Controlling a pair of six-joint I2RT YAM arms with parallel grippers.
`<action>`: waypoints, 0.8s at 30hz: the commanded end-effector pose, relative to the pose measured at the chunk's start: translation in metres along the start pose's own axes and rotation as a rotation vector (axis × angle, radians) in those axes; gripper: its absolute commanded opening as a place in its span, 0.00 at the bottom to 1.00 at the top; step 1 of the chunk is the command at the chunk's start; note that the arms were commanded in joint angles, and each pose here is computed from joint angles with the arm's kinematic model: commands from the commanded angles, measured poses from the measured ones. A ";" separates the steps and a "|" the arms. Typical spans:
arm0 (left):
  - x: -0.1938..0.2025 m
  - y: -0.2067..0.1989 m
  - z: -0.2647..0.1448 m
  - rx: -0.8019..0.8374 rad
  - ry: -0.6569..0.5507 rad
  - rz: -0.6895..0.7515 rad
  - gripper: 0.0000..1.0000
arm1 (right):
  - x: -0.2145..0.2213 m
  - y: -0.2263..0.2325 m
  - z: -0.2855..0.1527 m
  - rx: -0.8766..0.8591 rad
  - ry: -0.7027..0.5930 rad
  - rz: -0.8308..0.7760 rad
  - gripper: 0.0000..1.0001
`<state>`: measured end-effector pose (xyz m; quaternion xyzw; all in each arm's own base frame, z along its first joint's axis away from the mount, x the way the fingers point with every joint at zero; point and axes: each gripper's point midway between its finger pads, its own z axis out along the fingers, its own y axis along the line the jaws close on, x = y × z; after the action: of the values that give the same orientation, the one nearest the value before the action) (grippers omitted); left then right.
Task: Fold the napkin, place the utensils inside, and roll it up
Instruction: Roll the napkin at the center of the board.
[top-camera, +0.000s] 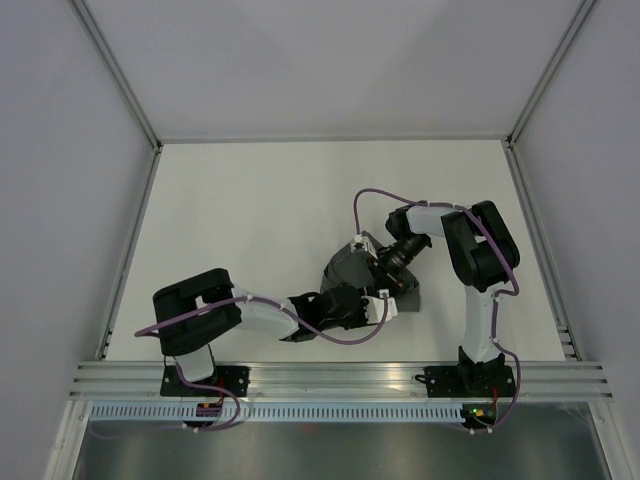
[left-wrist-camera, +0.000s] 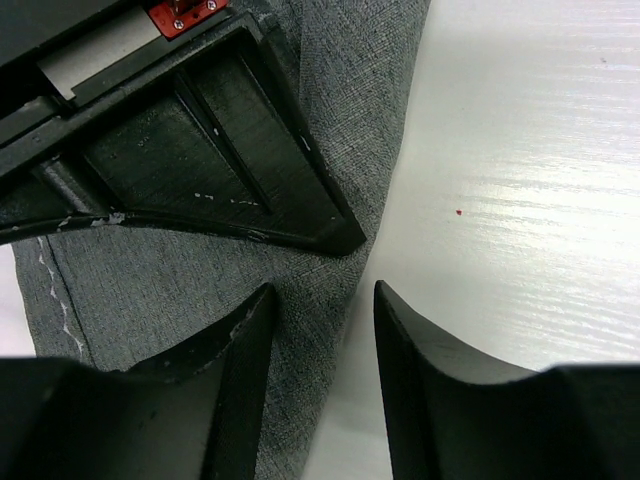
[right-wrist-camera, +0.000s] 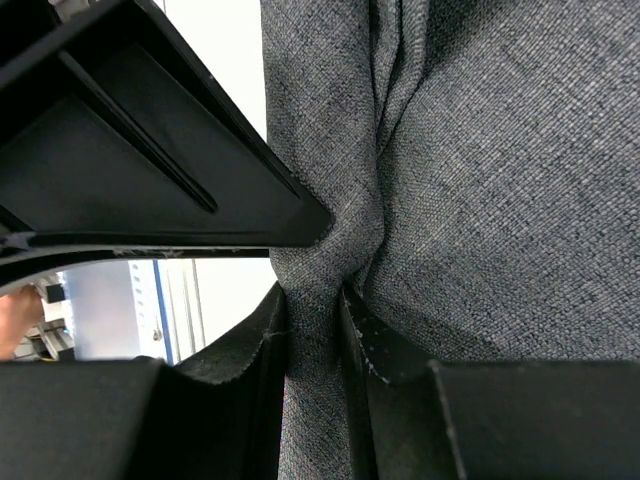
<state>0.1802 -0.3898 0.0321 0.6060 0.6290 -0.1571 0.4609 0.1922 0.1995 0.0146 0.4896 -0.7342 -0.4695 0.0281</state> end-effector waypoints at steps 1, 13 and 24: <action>-0.004 -0.006 0.010 0.024 -0.019 0.057 0.47 | 0.031 -0.043 0.003 0.106 0.139 -0.070 0.25; 0.020 -0.029 0.019 0.121 0.063 0.003 0.04 | 0.028 -0.047 -0.001 0.128 0.125 -0.064 0.31; 0.035 -0.044 0.016 0.258 0.149 -0.180 0.02 | -0.002 -0.042 -0.032 0.225 0.029 -0.127 0.54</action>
<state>0.1869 -0.4103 0.0278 0.6078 0.6370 -0.1908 0.4341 0.1922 0.1849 0.0221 0.4668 -0.7584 -0.4525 0.0462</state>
